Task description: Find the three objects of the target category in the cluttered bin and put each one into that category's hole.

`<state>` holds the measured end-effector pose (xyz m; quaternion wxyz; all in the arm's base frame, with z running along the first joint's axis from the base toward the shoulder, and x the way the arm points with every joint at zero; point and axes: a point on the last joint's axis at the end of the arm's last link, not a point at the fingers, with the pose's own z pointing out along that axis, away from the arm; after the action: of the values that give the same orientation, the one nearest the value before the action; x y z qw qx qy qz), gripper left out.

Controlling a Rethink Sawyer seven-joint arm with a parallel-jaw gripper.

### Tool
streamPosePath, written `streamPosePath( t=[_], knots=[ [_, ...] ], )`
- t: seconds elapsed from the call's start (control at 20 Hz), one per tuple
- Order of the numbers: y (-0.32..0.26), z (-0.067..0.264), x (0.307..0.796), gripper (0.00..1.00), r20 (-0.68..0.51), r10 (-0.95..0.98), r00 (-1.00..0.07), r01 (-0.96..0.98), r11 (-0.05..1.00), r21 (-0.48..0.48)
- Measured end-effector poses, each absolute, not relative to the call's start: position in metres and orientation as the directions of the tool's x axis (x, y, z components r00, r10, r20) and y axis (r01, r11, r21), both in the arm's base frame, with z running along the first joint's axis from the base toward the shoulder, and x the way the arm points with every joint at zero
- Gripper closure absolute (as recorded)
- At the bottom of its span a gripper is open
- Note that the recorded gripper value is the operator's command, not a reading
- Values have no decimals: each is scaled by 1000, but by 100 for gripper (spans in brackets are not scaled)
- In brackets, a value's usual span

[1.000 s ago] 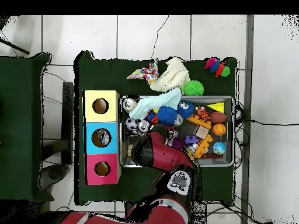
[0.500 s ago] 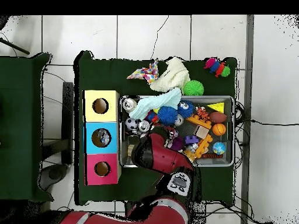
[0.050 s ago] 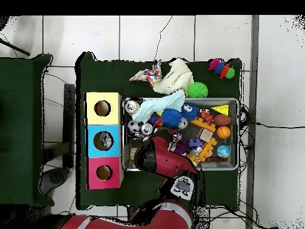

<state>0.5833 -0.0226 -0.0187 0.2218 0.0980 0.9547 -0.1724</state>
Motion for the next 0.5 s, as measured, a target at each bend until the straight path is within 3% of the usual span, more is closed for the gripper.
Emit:
streamPosePath(
  t=[0.5],
  knots=[
    [-24,-25,578,100,-450,112,-886,263,920,-290]
  ],
)
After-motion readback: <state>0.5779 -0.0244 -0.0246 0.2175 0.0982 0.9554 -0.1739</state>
